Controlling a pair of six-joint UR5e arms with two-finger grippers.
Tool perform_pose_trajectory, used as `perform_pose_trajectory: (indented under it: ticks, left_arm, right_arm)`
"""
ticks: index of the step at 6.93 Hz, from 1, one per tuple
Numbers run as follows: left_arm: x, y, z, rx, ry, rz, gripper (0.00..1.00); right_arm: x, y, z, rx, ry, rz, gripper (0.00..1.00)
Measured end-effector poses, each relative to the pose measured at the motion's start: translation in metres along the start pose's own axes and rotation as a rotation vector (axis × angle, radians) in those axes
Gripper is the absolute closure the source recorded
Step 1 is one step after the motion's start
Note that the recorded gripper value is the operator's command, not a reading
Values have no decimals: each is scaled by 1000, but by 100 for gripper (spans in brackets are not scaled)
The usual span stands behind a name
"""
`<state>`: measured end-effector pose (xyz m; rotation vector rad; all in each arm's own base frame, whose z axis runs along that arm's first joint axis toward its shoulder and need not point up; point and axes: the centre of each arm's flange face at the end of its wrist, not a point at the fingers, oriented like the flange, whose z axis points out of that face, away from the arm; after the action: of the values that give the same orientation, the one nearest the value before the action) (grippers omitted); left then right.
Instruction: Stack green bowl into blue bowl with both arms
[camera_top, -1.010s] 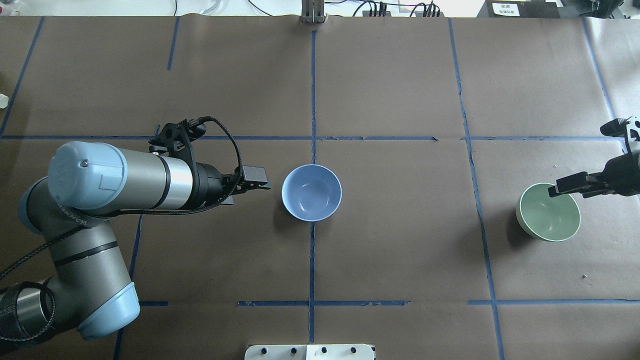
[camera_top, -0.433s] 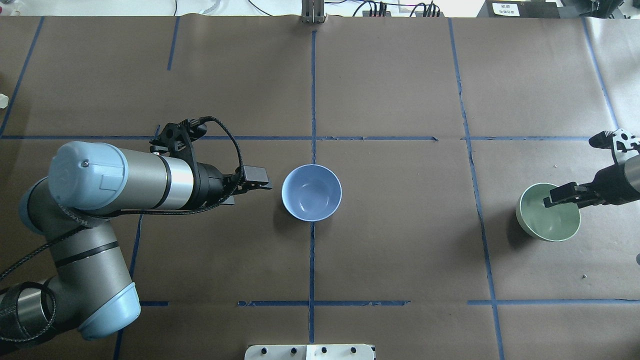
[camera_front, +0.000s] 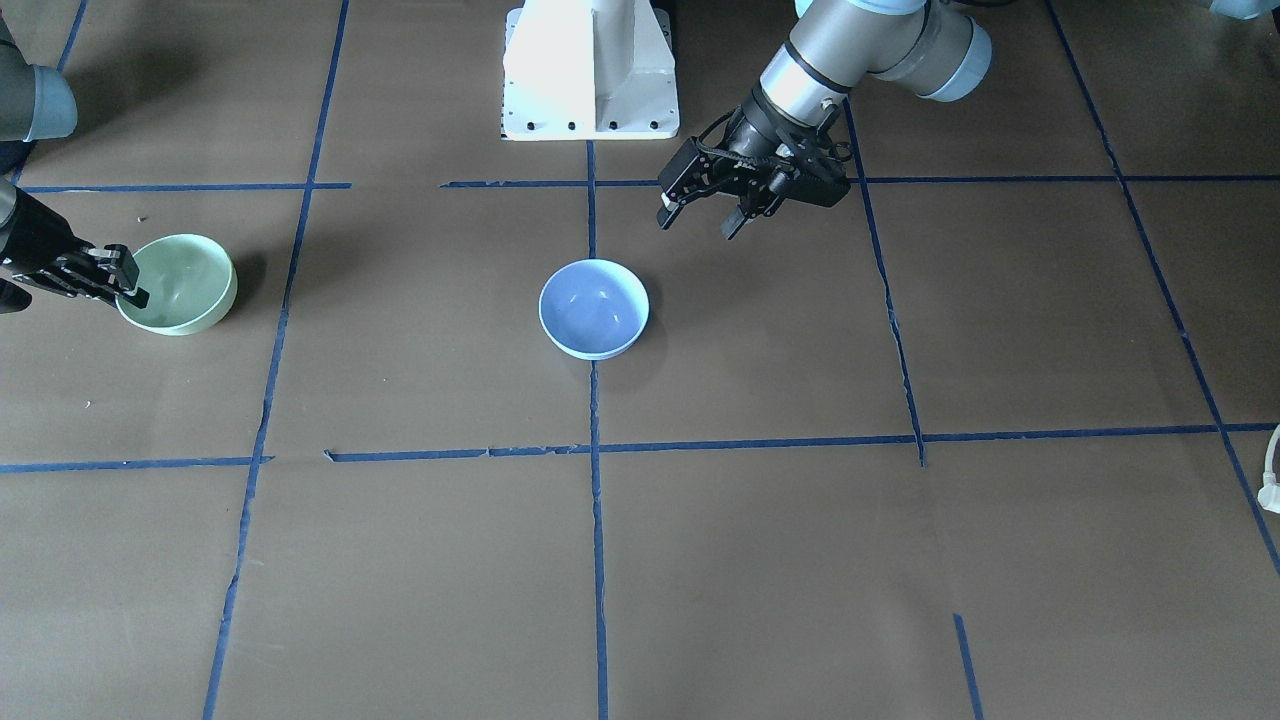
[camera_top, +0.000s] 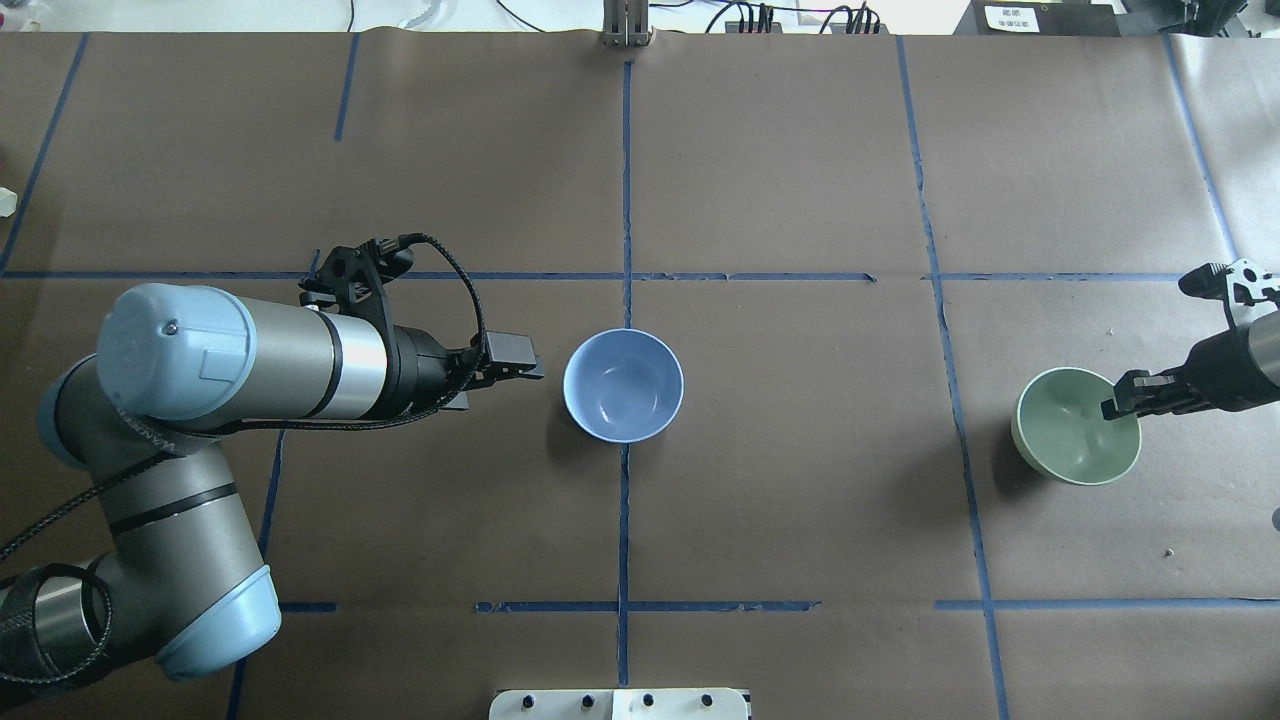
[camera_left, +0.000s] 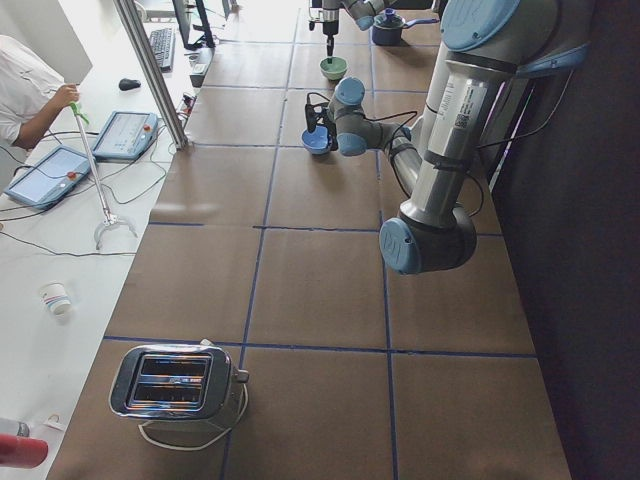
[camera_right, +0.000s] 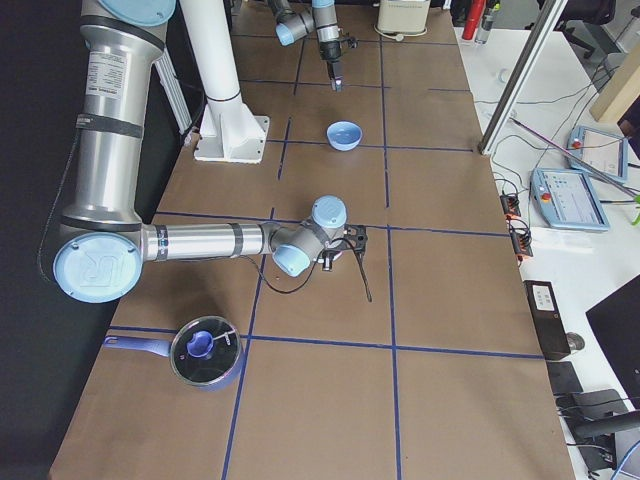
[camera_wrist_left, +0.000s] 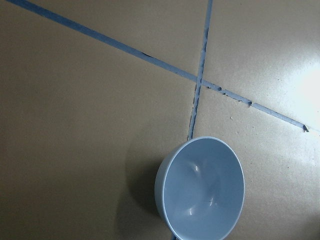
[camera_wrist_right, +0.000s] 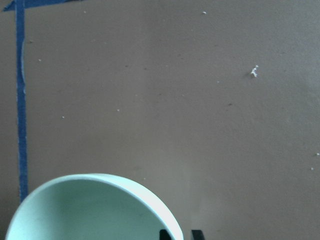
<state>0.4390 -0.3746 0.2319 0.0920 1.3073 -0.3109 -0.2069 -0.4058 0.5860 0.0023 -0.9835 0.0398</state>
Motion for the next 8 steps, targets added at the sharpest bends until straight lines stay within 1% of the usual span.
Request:
perform_pose_trajectory:
  ticks: [1, 2, 3, 4, 5, 6, 7, 8]
  left_arm:
    - [0, 0, 0, 0, -1, 0, 0]
    - [-1, 0, 0, 0, -2, 0, 0]
    - [-1, -1, 0, 1, -1, -1, 0]
    - [-1, -2, -3, 3, 1, -1, 0]
    - [-2, -5, -11, 10, 8, -2, 0]
    - [-10, -6, -24, 17, 11, -3, 0]
    - [-21, -7, -38, 24, 6, -5, 0]
    - [-30, -10, -47, 30, 1, -8, 0]
  right_arm:
    - [-34, -7, -3, 9, -62, 49, 100]
    - [-100, -22, -6, 12, -160, 130, 100]
    - [-176, -35, -13, 2, -259, 205, 100]
    - [-237, -40, -17, -4, -326, 251, 100]
    - [-293, -38, -12, 8, -370, 279, 100]
    - [-342, -29, 1, 26, -393, 300, 100]
    - [-384, -17, 15, 50, -392, 312, 100]
    - [-420, -5, 29, 79, -374, 322, 100]
